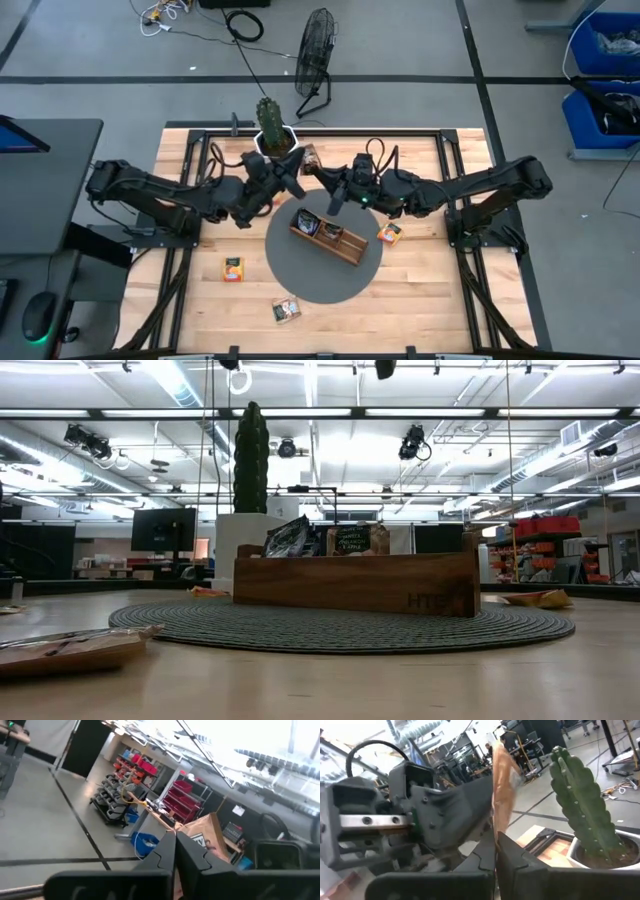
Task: Pick & Place Tea
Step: Put the brown tea bag into the middle section of the wooden organizer
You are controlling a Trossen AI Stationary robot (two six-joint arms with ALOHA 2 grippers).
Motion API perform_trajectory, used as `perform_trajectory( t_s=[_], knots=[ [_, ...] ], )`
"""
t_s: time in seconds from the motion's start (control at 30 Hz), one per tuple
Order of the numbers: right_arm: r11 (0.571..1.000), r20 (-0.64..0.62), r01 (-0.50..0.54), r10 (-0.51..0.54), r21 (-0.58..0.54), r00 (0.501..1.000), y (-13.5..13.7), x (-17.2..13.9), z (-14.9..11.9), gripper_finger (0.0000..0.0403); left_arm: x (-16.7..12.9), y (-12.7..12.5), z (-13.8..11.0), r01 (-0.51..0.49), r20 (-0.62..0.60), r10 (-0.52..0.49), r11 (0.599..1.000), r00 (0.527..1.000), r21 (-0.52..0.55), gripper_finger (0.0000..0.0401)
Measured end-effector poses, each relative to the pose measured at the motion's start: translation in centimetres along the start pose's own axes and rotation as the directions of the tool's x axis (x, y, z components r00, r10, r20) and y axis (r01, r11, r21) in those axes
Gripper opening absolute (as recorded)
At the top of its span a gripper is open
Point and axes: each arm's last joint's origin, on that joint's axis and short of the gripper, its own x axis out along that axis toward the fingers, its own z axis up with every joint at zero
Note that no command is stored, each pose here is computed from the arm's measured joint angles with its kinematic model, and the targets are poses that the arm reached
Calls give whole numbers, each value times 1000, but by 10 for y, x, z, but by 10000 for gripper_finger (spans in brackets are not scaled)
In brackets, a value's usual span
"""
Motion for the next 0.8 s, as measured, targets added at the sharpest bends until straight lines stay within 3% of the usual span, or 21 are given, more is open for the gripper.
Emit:
perform_trajectory(
  t_s=[0.13, 0.27, 0.43, 0.57, 0.7, 0.8],
  knots=[
    [999, -69, 3, -6, -42, 998, -2, -13, 12, 1, -9, -5, 5, 34, -12, -33, 993, 999, 113, 26],
    [997, -194, -33, 18, -73, 981, -8, -31, 26, 1, -21, -9, 15, 87, -21, -85, 960, 996, 267, 36],
    [995, -412, -84, 58, -47, 909, -22, -47, 31, 0, -31, -14, 21, 262, -93, -247, 846, 964, 464, 63],
    [991, -557, -136, 107, -11, 824, -28, -52, 24, 0, -33, -13, 14, 381, -207, -320, 740, 924, 554, 110],
    [985, -654, -173, 141, 17, 743, -30, -51, 13, 0, -31, -11, 8, 478, -393, -288, 666, 873, 573, 170],
    [982, -686, -187, 159, 34, 710, -30, -49, 7, 0, -25, -7, 5, 517, -515, -221, 654, 828, 552, 214]
  ],
)
